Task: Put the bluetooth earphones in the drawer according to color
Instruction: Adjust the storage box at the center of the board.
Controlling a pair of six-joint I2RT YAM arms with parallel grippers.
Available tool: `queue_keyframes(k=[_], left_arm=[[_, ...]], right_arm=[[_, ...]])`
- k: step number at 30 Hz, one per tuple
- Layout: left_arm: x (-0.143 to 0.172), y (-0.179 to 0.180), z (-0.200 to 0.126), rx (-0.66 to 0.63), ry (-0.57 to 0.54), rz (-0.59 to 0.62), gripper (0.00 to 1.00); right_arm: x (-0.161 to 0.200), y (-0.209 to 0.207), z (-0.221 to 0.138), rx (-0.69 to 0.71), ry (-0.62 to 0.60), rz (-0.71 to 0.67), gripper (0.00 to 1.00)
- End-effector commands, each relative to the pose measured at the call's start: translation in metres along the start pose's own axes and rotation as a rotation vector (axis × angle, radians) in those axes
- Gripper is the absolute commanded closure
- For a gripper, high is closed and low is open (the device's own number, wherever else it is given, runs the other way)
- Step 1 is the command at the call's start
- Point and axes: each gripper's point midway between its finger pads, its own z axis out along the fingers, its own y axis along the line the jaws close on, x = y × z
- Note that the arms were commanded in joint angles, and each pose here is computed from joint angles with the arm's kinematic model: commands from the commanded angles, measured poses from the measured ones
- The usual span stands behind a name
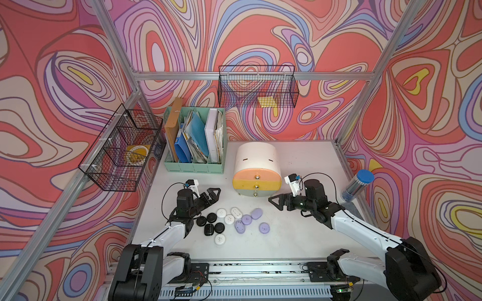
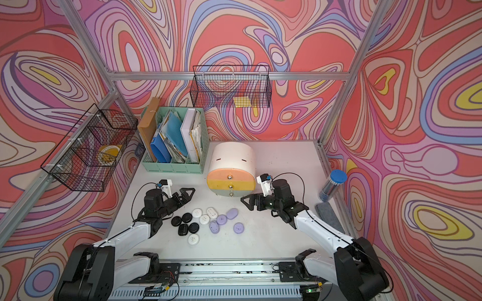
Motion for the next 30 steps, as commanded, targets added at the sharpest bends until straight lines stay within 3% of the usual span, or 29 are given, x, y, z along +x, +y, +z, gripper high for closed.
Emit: queue_keyframes(k=[1, 6, 14, 20, 25, 30], left_arm=[[-0.007, -0.021, 0.007, 0.075, 0.006, 0.049, 0.01], [0.0, -0.024, 0.014, 0.077, 0.043, 0.066, 0.01], [0.005, -0.027, 0.017, 0.08, 0.067, 0.068, 0.01], [0.005, -0.03, 0.016, 0.087, 0.07, 0.065, 0.01], [0.005, -0.032, 0.012, 0.091, 0.067, 0.07, 0.01], [0.004, -0.034, 0.007, 0.086, 0.059, 0.082, 0.01]], right_arm=[[-0.017, -0.002, 0.004, 0.047, -0.017, -0.022, 0.05], [-0.03, -0.007, 0.012, 0.082, -0.021, -0.013, 0.13], [-0.055, -0.042, 0.014, 0.303, -0.061, 0.03, 0.22], [-0.089, -0.061, 0.017, 0.444, -0.101, 0.032, 0.25], [-0.113, -0.069, 0.033, 0.489, -0.088, 0.022, 0.25], [-0.127, -0.064, 0.025, 0.495, -0.099, 0.032, 0.26]])
